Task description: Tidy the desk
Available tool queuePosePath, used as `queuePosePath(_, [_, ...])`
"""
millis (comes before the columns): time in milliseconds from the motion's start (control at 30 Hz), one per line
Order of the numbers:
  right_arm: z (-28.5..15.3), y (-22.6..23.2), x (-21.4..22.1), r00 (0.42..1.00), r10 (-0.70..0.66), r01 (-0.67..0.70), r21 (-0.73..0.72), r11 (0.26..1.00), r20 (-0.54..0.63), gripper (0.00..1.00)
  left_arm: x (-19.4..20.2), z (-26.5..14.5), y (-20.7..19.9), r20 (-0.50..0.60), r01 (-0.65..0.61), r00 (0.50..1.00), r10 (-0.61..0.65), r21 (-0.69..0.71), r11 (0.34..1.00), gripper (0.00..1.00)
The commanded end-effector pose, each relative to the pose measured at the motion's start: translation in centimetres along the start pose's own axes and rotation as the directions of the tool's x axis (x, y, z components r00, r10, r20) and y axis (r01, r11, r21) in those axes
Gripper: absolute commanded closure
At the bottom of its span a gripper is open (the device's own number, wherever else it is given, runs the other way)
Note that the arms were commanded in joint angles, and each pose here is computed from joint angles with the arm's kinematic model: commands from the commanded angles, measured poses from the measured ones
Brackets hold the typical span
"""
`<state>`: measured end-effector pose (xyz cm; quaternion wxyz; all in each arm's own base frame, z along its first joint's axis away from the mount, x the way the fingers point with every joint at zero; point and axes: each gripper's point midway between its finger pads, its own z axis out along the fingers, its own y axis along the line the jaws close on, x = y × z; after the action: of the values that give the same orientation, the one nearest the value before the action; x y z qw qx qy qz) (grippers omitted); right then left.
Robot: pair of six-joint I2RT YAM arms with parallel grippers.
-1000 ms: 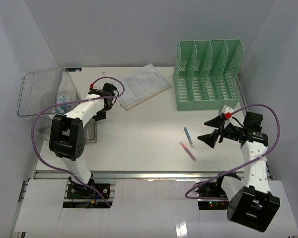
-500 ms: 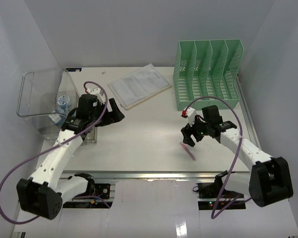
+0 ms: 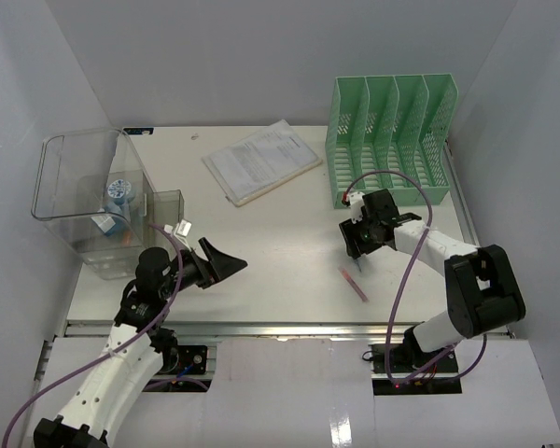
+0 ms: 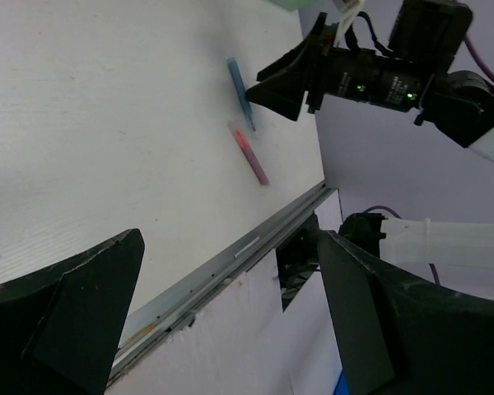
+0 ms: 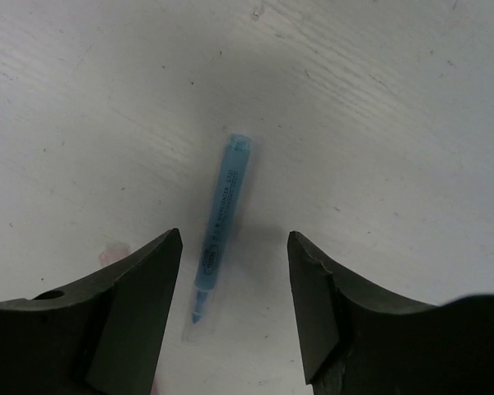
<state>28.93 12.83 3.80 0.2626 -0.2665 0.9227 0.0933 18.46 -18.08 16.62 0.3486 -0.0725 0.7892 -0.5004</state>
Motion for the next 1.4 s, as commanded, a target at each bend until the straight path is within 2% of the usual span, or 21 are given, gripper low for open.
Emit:
queuePosePath(0, [0.9, -0.5, -2.7, 0.998, 0.042, -0.043, 0.017, 0.999, 0.036, 0.43, -0.4, -0.4, -3.2, 0.006, -0.005, 1.000, 0.004, 0.153, 0.988, 0.04])
queuePosePath(167, [1.9, -1.1, -2.0, 0.999, 0.044, -0.044, 0.046, 0.998, -0.004, 0.56, 0.2, -0.2, -3.4, -0.008, 0.028, 1.000, -0.027, 0.188, 0.982, 0.05])
queuePosePath(233, [2.2, -1.1, -1.4, 0.999, 0.041, -0.040, 0.046, 0.998, -0.021, 0.64, 0.6, 0.2, -3.3, -0.012, 0.047, 0.999, -0.046, 0.210, 0.977, 0.07])
queuePosePath(333, [2.5, -1.1, -1.1, 0.999, 0.039, -0.038, 0.046, 0.998, -0.028, 0.69, 1.4, 1.1, -3.4, -0.029, 0.058, 0.998, -0.052, 0.229, 0.972, 0.09])
queuePosePath(533, [2.4, -0.8, -1.4, 0.999, 0.044, -0.043, 0.021, 0.999, -0.019, 0.85, 4.7, 5.1, -5.1, -0.100, 0.042, 0.995, -0.018, 0.245, 0.969, 0.10])
queuePosePath(633, [1.6, -1.5, -2.7, 0.998, 0.059, -0.060, 0.021, 0.998, 0.023, 0.91, 5.2, 7.6, -7.0, -0.113, -0.009, 0.993, 0.042, 0.279, 0.960, 0.11])
queuePosePath(700, [0.7, -1.7, -4.2, 0.995, 0.075, -0.075, -0.007, 0.997, 0.072, 0.92, 6.1, 10.4, -6.8, -0.154, -0.023, 0.986, 0.063, 0.248, 0.968, 0.11])
queuePosePath(800, [-2.0, -1.4, -7.1, 0.976, 0.126, -0.104, -0.130, 0.986, 0.176, 0.92, 5.8, 13.5, -9.9, -0.148, -0.057, 0.983, 0.108, 0.317, 0.947, 0.15])
queuePosePath(933, [-6.8, 0.4, -10.2, 0.927, 0.252, -0.138, -0.373, 0.917, 0.277, 0.92, 6.5, 17.6, -11.7, -0.139, -0.073, 0.981, 0.138, 0.396, 0.915, 0.25])
queuePosePath(1067, [-10.1, 3.1, -10.9, 0.902, 0.310, -0.111, -0.535, 0.838, 0.299, 0.92, 7.1, 20.7, -12.8, -0.136, -0.053, 0.983, 0.124, 0.438, 0.898, 0.28])
queuePosePath(1367, [-13.6, 5.5, -11.2, 0.863, 0.359, -0.066, -0.624, 0.778, 0.356, 0.92, 7.6, 24.8, -15.9, -0.118, -0.078, 0.981, 0.156, 0.496, 0.865, 0.29])
